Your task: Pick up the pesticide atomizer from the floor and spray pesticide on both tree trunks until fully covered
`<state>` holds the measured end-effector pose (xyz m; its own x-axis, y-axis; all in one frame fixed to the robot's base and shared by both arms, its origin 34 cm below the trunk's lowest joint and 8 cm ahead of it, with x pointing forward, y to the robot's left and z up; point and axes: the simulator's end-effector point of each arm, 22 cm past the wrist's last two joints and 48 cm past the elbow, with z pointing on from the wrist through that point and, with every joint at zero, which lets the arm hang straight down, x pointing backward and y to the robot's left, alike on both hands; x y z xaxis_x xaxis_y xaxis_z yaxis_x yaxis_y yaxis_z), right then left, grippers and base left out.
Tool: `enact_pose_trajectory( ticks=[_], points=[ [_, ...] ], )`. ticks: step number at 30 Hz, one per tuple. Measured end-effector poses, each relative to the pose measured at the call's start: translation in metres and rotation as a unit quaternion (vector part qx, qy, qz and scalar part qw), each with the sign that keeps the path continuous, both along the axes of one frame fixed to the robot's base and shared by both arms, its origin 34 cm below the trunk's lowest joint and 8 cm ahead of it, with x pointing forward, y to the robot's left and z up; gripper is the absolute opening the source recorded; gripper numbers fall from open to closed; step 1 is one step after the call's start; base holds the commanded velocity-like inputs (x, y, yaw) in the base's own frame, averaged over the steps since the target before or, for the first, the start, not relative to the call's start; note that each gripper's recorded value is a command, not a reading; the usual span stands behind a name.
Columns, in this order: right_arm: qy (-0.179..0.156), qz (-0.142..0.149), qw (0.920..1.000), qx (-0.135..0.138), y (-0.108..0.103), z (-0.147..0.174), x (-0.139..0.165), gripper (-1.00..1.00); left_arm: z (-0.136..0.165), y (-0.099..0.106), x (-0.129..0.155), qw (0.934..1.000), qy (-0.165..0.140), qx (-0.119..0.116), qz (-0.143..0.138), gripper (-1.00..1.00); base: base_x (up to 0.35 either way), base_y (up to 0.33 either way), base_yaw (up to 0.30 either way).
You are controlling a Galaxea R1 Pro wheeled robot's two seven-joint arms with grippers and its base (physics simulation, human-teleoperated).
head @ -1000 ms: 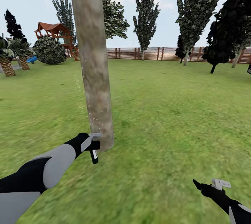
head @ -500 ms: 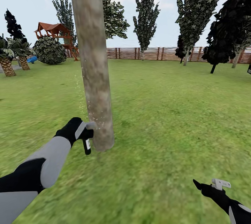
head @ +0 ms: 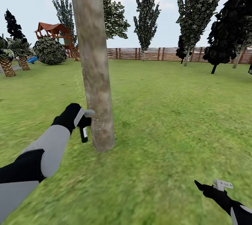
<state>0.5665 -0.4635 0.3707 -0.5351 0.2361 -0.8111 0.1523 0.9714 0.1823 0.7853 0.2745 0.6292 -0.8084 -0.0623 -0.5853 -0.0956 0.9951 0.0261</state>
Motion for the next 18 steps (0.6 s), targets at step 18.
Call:
enact_pose_trajectory(
  ticks=[18],
  points=[
    [0.002,0.004,1.0,0.005,0.008,-0.003,0.0,1.0,0.116,-0.02,0.038,0.997,-0.076,-0.005,-0.014,-1.0,0.0,0.0,0.0]
  ],
)
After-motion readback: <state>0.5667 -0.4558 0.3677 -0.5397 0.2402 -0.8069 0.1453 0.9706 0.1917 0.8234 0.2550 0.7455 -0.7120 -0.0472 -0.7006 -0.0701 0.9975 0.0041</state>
